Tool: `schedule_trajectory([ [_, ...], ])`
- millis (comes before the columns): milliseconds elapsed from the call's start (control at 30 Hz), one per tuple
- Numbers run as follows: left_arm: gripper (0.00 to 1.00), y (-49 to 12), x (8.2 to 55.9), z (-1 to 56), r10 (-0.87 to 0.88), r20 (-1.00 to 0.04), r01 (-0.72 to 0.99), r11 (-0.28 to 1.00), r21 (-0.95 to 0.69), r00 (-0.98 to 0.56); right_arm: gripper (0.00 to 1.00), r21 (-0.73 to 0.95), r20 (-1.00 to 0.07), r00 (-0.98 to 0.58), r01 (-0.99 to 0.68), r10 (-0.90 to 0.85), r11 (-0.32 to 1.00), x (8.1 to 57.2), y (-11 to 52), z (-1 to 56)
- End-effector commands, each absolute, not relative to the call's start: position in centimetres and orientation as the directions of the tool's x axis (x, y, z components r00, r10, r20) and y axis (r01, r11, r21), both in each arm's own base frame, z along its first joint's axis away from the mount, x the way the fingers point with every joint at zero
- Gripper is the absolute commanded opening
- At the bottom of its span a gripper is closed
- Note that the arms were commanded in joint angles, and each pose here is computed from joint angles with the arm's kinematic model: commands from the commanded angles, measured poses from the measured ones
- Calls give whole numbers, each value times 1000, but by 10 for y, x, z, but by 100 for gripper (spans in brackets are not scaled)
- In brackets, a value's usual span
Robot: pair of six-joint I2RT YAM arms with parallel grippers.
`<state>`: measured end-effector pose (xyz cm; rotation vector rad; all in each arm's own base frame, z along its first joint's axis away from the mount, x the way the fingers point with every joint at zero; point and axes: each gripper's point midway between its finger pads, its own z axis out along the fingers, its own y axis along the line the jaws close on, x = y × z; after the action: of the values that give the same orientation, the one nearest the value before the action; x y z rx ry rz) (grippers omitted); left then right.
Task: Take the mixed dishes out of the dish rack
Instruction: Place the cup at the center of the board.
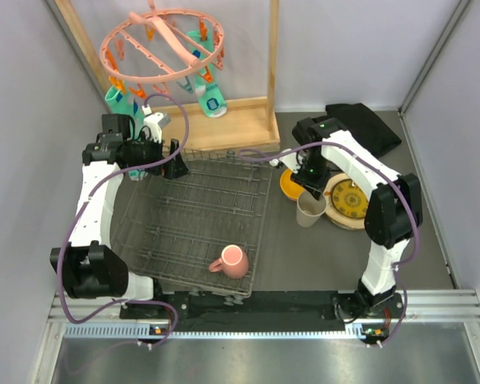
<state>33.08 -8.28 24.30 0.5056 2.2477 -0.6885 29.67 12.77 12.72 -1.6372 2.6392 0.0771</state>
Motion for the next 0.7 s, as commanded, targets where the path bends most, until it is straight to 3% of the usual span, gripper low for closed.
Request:
schedule_trajectory([
  [0, 98, -85, 329, 249, 161, -752, 566, 760, -318, -640, 29, 167, 136, -418, -884, -898, 437, 246, 105, 145],
  [467, 98, -88, 325, 240, 187, -744, 590, 740, -323, -642, 47, 88, 45, -442, -891, -896, 445, 260, 111, 170],
  [633, 98, -100, 297, 227, 328, -704, 674, 681, -286, -630, 49, 73, -19, -459, -887, -888, 457, 258, 116, 185],
  [667, 98, -117, 285, 229, 388, -708, 727, 636, -258, -591, 54, 64, -42, -460, -887, -887, 457, 256, 116, 191],
])
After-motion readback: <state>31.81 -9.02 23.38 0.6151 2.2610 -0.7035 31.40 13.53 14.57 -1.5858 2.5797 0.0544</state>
